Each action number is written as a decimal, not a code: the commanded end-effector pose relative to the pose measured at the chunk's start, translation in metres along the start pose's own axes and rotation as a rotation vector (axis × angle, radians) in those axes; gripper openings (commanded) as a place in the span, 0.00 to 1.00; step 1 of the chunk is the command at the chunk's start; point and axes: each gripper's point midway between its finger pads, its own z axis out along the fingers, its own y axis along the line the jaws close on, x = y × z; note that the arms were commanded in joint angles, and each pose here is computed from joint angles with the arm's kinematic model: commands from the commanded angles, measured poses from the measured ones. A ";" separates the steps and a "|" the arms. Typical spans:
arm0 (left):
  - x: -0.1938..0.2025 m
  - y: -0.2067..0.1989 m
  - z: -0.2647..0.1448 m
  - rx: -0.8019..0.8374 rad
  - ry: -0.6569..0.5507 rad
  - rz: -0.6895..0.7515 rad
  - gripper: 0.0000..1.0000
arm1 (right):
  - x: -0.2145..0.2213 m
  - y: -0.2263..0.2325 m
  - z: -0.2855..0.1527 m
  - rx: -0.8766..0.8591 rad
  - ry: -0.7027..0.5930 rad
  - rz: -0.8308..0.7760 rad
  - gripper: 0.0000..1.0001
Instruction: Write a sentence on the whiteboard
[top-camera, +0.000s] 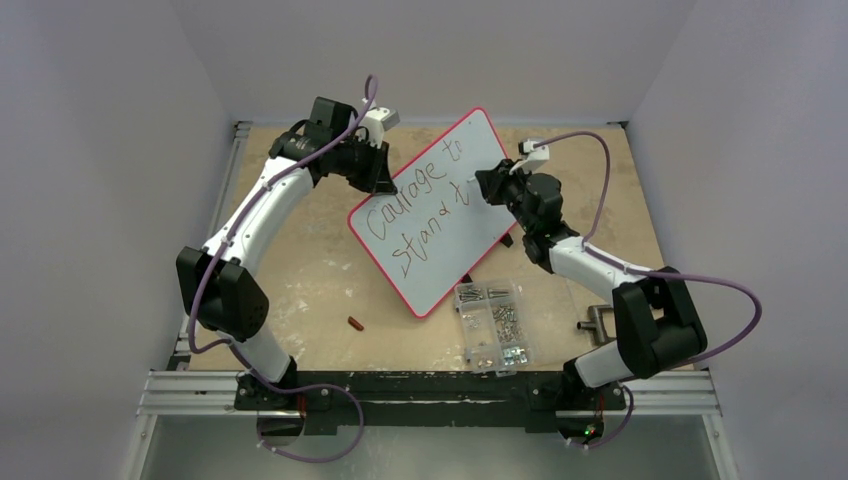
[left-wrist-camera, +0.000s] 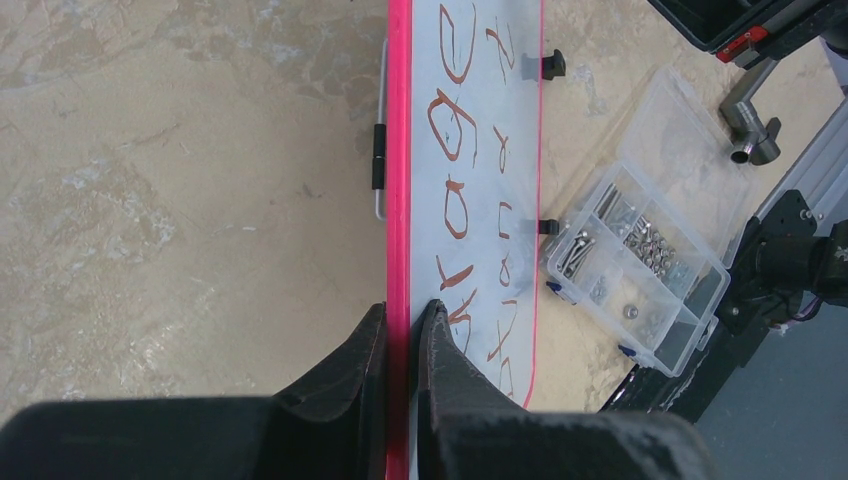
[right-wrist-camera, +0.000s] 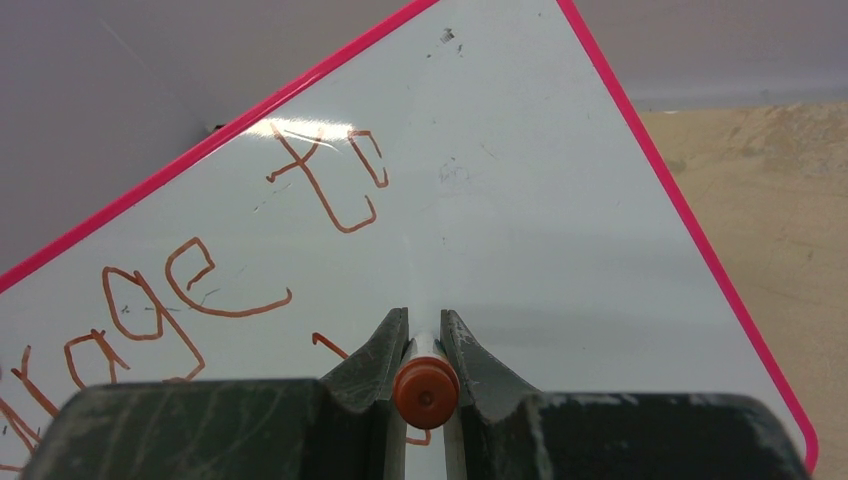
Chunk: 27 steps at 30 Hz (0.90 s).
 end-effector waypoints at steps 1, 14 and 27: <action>0.007 0.032 -0.012 -0.181 0.027 0.073 0.00 | -0.020 0.020 0.004 -0.084 -0.049 -0.002 0.00; 0.007 0.031 -0.014 -0.185 0.020 0.076 0.00 | 0.013 0.008 -0.009 -0.060 0.028 0.007 0.00; 0.007 0.030 -0.014 -0.180 0.022 0.075 0.00 | 0.010 0.000 -0.009 -0.011 0.027 -0.002 0.00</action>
